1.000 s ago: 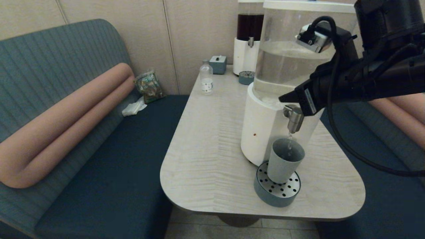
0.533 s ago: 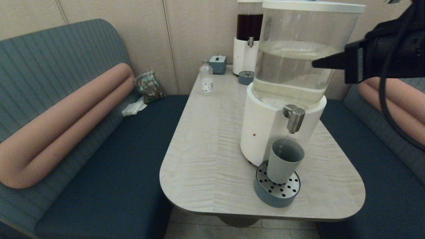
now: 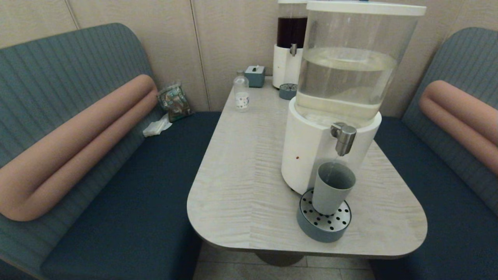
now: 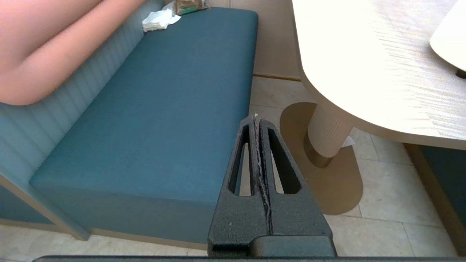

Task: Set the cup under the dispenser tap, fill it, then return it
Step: Turn off the faucet

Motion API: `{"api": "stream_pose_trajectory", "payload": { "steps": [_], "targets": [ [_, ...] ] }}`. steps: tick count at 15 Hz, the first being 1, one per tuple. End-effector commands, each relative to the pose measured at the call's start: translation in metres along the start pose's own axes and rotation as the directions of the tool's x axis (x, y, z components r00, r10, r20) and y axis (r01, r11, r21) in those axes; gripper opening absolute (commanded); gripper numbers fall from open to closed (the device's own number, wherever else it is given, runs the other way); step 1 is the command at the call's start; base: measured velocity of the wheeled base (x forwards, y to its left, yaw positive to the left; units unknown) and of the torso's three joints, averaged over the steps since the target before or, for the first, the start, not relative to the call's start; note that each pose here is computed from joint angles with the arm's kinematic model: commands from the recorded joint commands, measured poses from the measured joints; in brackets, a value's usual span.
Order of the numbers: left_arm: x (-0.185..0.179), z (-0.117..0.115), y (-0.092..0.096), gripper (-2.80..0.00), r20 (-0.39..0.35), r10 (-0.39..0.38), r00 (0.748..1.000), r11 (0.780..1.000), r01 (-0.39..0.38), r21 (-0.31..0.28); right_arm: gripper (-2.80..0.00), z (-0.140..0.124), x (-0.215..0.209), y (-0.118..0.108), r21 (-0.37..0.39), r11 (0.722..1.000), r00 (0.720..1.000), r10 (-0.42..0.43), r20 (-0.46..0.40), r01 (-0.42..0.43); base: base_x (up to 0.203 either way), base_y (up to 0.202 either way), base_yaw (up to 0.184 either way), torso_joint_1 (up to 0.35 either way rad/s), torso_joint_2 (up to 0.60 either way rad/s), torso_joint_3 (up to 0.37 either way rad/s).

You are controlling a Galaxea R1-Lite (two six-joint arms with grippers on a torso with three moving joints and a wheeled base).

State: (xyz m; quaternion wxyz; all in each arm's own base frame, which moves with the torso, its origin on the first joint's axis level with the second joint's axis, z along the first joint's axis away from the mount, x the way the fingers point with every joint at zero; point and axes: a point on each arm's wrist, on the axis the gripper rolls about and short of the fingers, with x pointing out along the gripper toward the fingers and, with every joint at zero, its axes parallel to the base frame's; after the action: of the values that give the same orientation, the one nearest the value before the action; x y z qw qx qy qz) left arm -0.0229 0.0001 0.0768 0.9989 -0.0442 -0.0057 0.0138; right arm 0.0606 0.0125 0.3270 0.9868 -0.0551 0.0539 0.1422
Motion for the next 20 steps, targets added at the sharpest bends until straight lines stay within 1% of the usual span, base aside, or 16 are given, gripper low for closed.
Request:
{"api": "stream_pose_trajectory", "payload": {
  "steps": [1,3,6,7,8,10,11,12,13,15,16,17,18,19,20],
  "targets": [
    [0.000,0.000,0.000,-2.80,-0.001,0.001,1.000,1.000,-0.001,-0.001,-2.80,-0.029,-0.053,0.010,-0.003,0.999,0.994,-0.050,0.096,0.051,0.000,0.000,0.000,0.000,0.00,0.000],
    [0.000,0.000,0.000,-2.80,-0.001,0.001,1.000,1.000,-0.001,-0.001,-2.80,-0.060,-0.072,0.019,0.009,0.996,0.990,-0.093,0.105,0.092,0.000,0.000,0.000,0.000,0.00,0.000],
    [0.000,0.000,0.000,-2.80,-0.001,0.001,1.000,1.000,-0.001,-0.001,-2.80,-0.097,-0.097,0.036,-0.003,0.996,0.982,-0.087,0.169,0.089,0.000,0.000,0.000,0.000,0.00,0.000],
    [0.000,0.000,0.000,-2.80,-0.001,0.001,1.000,1.000,-0.001,-0.001,-2.80,-0.110,-0.099,0.040,-0.003,0.996,0.982,-0.089,0.165,0.091,0.000,0.000,0.000,0.000,0.00,0.000],
    [0.000,0.000,0.000,-2.80,-0.001,0.001,1.000,1.000,-0.001,-0.001,-2.80,-0.121,-0.095,0.040,0.026,0.997,0.988,-0.082,0.132,0.079,0.000,0.000,0.000,0.000,0.00,0.000],
    [0.000,0.000,0.000,-2.80,-0.001,0.001,1.000,1.000,-0.001,-0.001,-2.80,-0.141,-0.093,0.038,0.061,0.998,0.997,0.009,0.079,-0.014,0.000,0.000,0.000,0.000,0.00,0.000],
    [0.000,0.000,0.000,-2.80,-0.001,0.000,1.000,1.000,0.000,-0.001,-2.80,-0.148,-0.092,0.038,0.070,0.997,0.998,0.018,0.066,-0.023,0.000,0.000,0.000,0.000,0.00,0.000],
    [0.000,0.000,0.000,-2.80,-0.001,0.001,1.000,1.000,-0.001,-0.001,-2.80,-0.159,-0.093,0.040,0.065,0.998,0.997,0.016,0.073,-0.021,0.000,0.000,0.000,0.000,0.00,0.000],
    [0.000,0.000,0.000,-2.80,-0.001,0.001,1.000,1.000,-0.001,-0.001,-2.80,-0.173,-0.096,0.043,0.042,0.999,0.996,0.019,0.089,-0.023,0.000,0.000,0.000,0.000,0.00,0.000],
    [0.000,0.000,0.000,-2.80,-0.001,0.001,1.000,1.000,-0.001,-0.001,-2.80,-0.209,-0.089,0.047,-0.033,0.999,0.997,0.020,0.070,-0.017,0.000,0.000,0.000,0.000,0.00,0.000],
    [0.000,0.000,0.000,-2.80,-0.001,0.001,1.000,1.000,-0.001,-0.001,-2.80,-0.218,-0.083,0.045,-0.053,0.998,0.997,-0.020,0.069,0.023,0.000,0.000,0.000,0.000,0.00,0.000],
    [0.000,0.000,0.000,-2.80,-0.001,0.001,1.000,1.000,-0.001,-0.001,-2.80,-0.227,-0.075,0.043,-0.052,0.996,0.995,-0.070,0.077,0.075,0.000,0.000,0.000,0.000,0.00,0.000],
    [0.000,0.000,0.000,-2.80,-0.001,0.001,1.000,1.000,-0.001,-0.001,-2.80,-0.231,-0.069,0.041,-0.060,0.992,0.989,-0.106,0.106,0.113,0.000,0.000,0.000,0.000,0.00,0.000],
    [0.000,0.000,0.000,-2.80,-0.001,0.001,1.000,1.000,-0.001,-0.001,-2.80,-0.237,-0.061,0.039,-0.086,0.984,0.976,-0.141,0.167,0.157,0.000,0.000,0.000,0.000,0.00,0.000],
    [0.000,0.000,0.000,-2.80,-0.001,0.001,1.000,1.000,-0.001,-0.001,-2.80,-0.240,-0.057,0.037,-0.110,0.971,0.954,-0.180,0.239,0.211,0.000,0.000,0.000,0.000,0.00,0.000]
  ]
}}
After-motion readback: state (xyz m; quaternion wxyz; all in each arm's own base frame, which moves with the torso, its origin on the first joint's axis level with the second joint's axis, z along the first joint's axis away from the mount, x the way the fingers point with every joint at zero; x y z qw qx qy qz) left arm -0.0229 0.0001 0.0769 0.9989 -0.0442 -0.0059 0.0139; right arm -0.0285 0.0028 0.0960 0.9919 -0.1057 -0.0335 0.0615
